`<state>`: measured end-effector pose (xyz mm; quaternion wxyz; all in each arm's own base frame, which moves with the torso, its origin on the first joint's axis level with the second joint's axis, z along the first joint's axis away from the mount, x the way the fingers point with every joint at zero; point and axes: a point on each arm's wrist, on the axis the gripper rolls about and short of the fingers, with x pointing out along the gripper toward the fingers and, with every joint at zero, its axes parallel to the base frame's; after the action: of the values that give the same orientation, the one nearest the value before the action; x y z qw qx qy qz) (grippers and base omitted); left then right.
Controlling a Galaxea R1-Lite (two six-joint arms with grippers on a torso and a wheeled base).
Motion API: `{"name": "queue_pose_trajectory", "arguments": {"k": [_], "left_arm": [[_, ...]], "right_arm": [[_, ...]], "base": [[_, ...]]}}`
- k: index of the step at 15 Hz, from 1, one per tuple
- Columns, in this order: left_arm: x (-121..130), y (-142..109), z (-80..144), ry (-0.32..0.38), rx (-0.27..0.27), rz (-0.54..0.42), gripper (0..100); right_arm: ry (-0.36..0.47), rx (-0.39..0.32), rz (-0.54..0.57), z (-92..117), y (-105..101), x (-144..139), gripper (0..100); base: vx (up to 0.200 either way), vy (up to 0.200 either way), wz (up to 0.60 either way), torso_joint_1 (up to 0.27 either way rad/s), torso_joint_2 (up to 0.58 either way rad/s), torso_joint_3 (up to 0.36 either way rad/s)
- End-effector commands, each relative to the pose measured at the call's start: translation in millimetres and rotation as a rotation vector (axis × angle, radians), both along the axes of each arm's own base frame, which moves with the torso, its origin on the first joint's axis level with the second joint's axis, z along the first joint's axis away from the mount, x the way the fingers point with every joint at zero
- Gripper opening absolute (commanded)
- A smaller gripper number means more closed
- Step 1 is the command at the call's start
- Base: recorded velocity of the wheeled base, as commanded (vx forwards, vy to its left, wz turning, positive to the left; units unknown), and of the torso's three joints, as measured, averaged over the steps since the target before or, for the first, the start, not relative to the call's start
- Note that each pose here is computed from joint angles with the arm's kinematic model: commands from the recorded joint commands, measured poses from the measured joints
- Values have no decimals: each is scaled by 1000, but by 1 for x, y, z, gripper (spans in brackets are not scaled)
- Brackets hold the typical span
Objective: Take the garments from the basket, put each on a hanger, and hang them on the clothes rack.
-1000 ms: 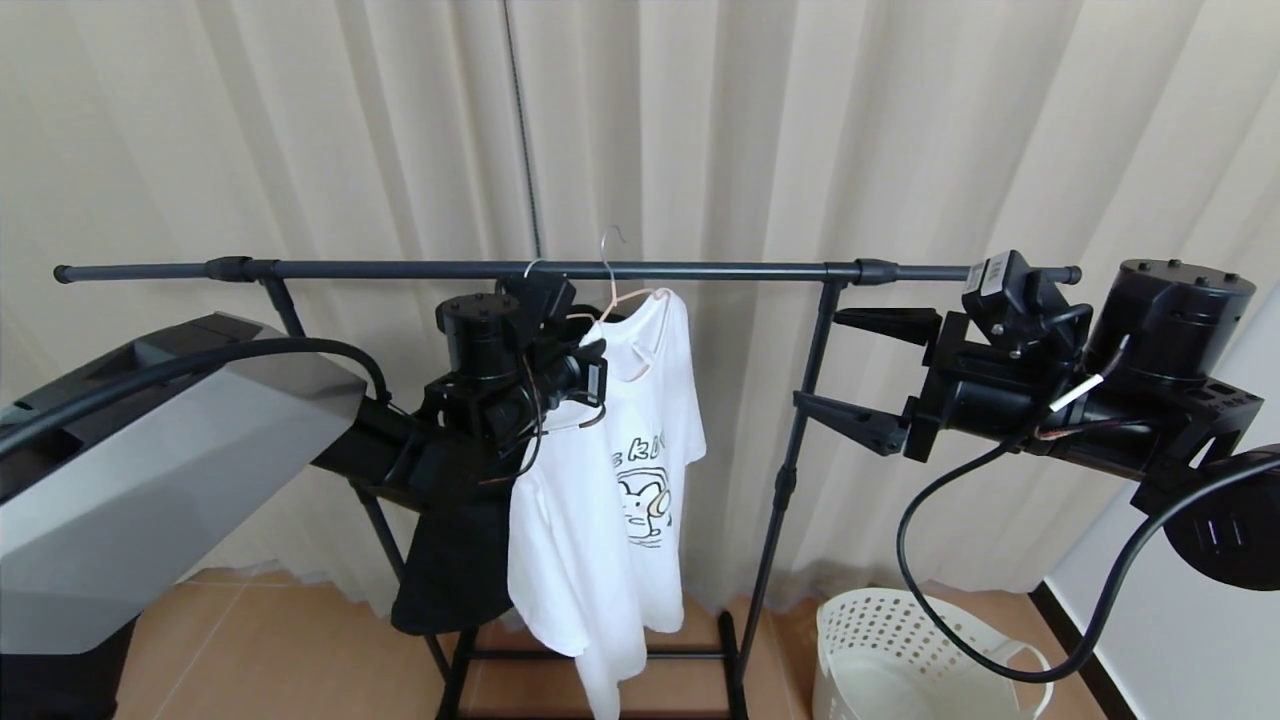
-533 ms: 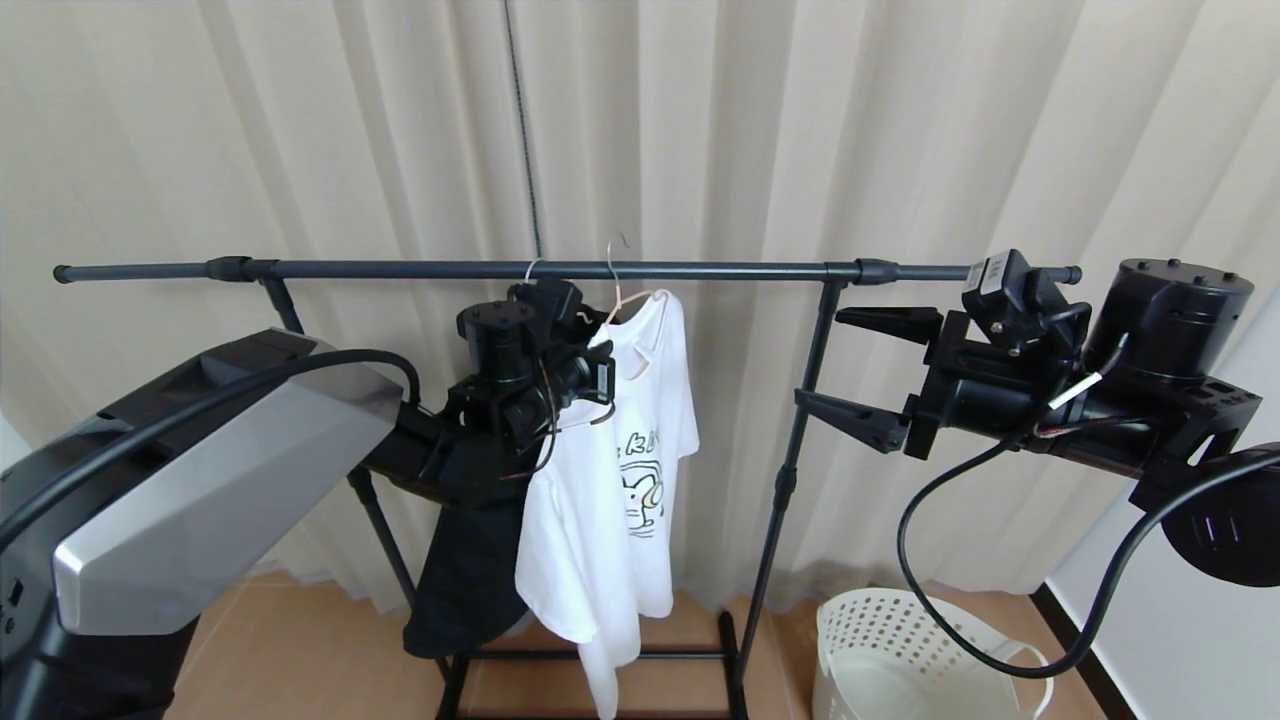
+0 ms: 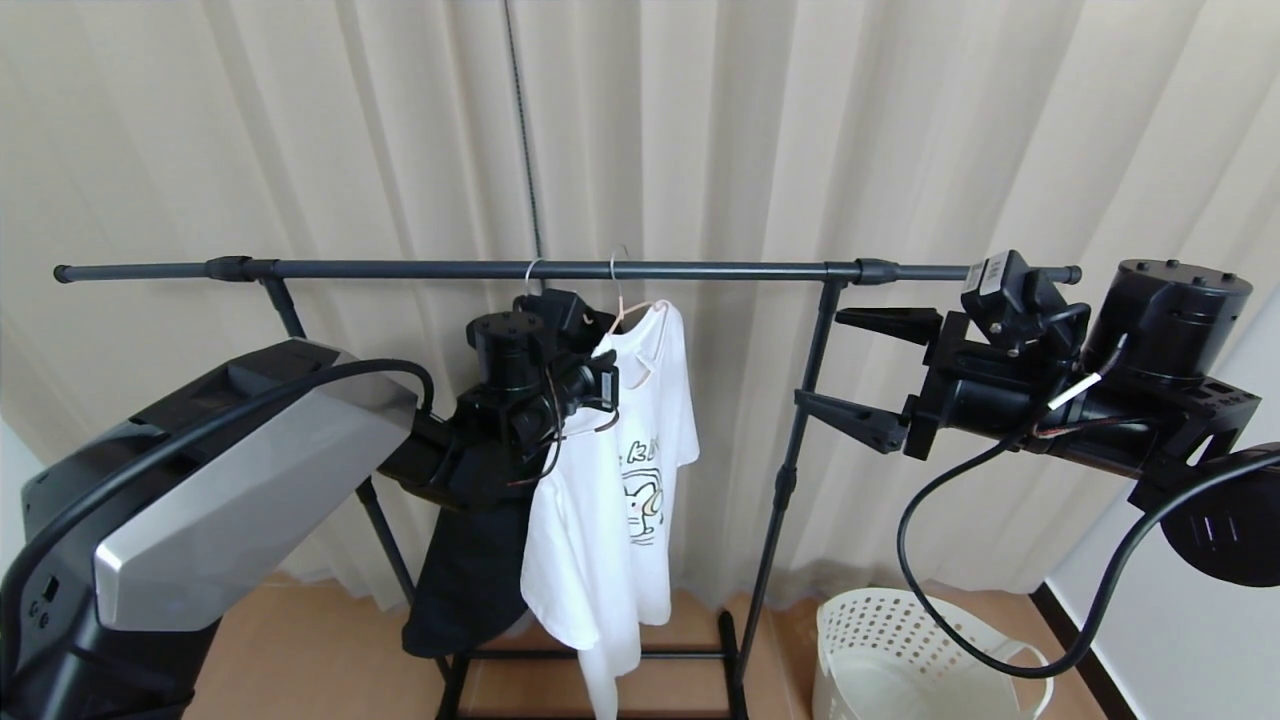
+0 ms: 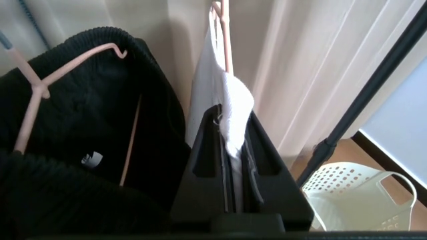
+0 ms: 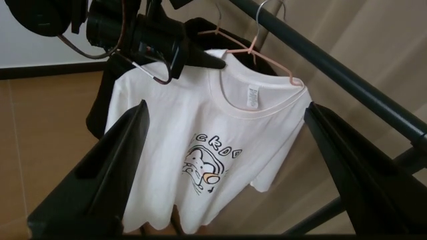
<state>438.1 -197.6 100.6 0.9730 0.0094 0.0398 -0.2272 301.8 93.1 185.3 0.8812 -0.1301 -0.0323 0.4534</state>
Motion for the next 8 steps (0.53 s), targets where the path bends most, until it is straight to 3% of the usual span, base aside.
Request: {"name": "queue_pose_trajectory", "arguments": {"k": [1, 8], "left_arm": [[0, 0, 0, 1, 0, 0, 0], [-2, 1, -6, 20, 7, 0, 0]], "right_arm": [[2, -1, 1, -1, 0, 0, 100], [2, -1, 1, -1, 0, 0, 100]], "base": [[0, 0, 0, 0, 0, 0], [0, 0, 0, 0, 0, 0]]}}
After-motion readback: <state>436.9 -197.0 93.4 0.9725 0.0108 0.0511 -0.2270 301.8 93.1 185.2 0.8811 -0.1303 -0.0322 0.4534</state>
